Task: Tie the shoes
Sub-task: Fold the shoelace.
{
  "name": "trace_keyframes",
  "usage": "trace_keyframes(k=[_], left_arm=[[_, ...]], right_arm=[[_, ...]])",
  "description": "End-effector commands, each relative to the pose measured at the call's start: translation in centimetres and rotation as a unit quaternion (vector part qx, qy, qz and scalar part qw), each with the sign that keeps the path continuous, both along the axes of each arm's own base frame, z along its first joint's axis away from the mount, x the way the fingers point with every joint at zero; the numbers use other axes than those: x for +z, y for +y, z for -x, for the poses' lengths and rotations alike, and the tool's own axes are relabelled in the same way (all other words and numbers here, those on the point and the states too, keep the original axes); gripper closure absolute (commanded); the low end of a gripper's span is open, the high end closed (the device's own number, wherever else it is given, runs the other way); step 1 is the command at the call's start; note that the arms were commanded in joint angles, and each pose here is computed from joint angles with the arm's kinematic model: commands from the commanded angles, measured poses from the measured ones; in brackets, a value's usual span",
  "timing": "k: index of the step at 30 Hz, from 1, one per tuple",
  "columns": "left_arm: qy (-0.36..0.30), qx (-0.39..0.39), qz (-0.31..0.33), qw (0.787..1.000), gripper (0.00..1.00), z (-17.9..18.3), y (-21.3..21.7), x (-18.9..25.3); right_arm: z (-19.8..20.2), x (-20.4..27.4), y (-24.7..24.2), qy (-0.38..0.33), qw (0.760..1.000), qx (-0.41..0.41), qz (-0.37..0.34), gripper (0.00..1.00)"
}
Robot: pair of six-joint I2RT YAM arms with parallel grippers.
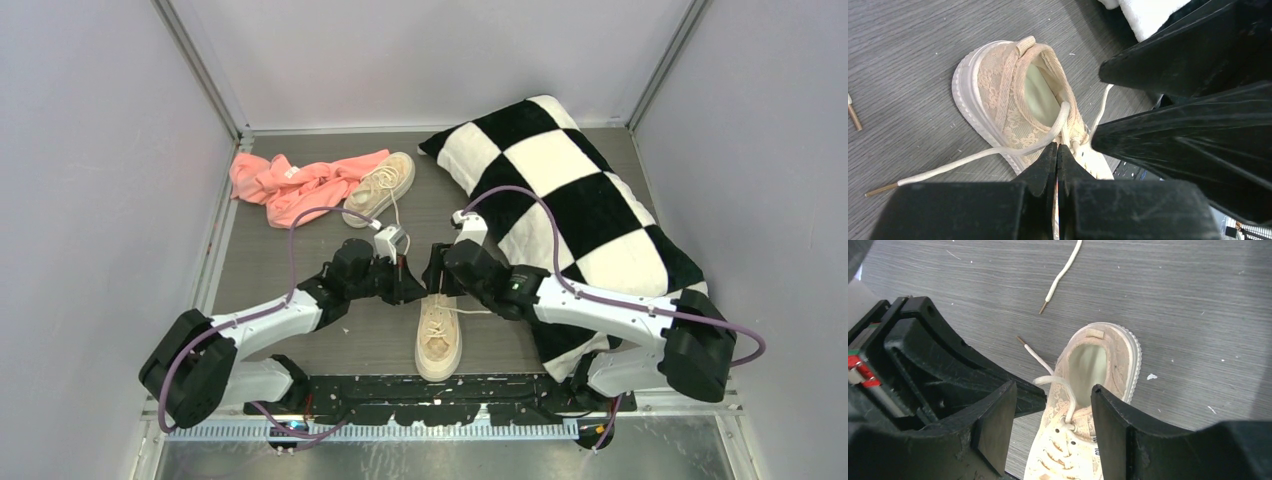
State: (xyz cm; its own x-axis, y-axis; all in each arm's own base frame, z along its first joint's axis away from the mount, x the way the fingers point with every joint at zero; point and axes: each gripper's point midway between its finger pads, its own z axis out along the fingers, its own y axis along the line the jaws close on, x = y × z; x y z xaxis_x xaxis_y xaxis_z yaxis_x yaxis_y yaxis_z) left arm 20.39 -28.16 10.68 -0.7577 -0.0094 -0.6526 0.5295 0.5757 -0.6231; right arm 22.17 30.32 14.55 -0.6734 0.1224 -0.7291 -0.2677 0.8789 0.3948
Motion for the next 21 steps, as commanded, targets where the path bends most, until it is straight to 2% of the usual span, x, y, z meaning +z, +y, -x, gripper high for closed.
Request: trace_keyframes(k=[1, 7, 9, 10, 14, 15, 17, 19, 21], left_arm=[[-0.033, -0.011, 0.037, 0.999, 1.0, -0.9, -1.4, 2.8], [-0.031, -0.014, 0.038, 0.999, 1.0, -0.8, -1.4, 2.7], [-0.032, -0.016, 0.039, 0.999, 1.0, -0.8, -1.4, 3.0], [-0.032, -0.016, 0.037, 0.999, 1.0, -0.7, -1.4, 3.1], [-0.021, -0.005, 0.001, 1.0, 1.0, -0.4, -0.2, 3.6], [-0.014, 0.002, -0.017, 1.0, 1.0, -0.3, 0.4, 3.5], [-0.013, 0.011, -0.04, 0.999, 0.98, 0.0, 1.4, 3.6], [-0.013, 0.022, -0.056, 0.998, 0.91, 0.3, 2.4, 3.6], [-0.018, 0.034, -0.059, 0.998, 0.69, 0.4, 3.0, 3.7]], right_arm=[[-0.6, 0.7, 1.2, 0.019, 0.999, -0.023, -0.02, 0.42], [-0.7, -0.5, 2.4, 0.034, 0.999, -0.014, -0.015, 0.44], [-0.8, -0.7, 2.4, 0.032, 0.999, -0.014, -0.011, 0.47], [-0.9, -0.8, 2.4, 0.031, 0.999, -0.014, -0.009, 0.53], [-1.1, -0.4, 2.0, 0.021, 0.999, -0.023, -0.009, 0.95], [-1.2, -0.1, 1.7, 0.016, 0.999, -0.026, -0.01, 0.99], [-1.2, 0.4, 1.3, 0.009, 0.999, -0.029, -0.013, 0.99], [-1.1, 0.8, 1.0, 0.003, 0.999, -0.028, -0.014, 1.0], [-0.8, 1.1, 0.7, 0.0, 1.0, -0.025, -0.018, 1.0]])
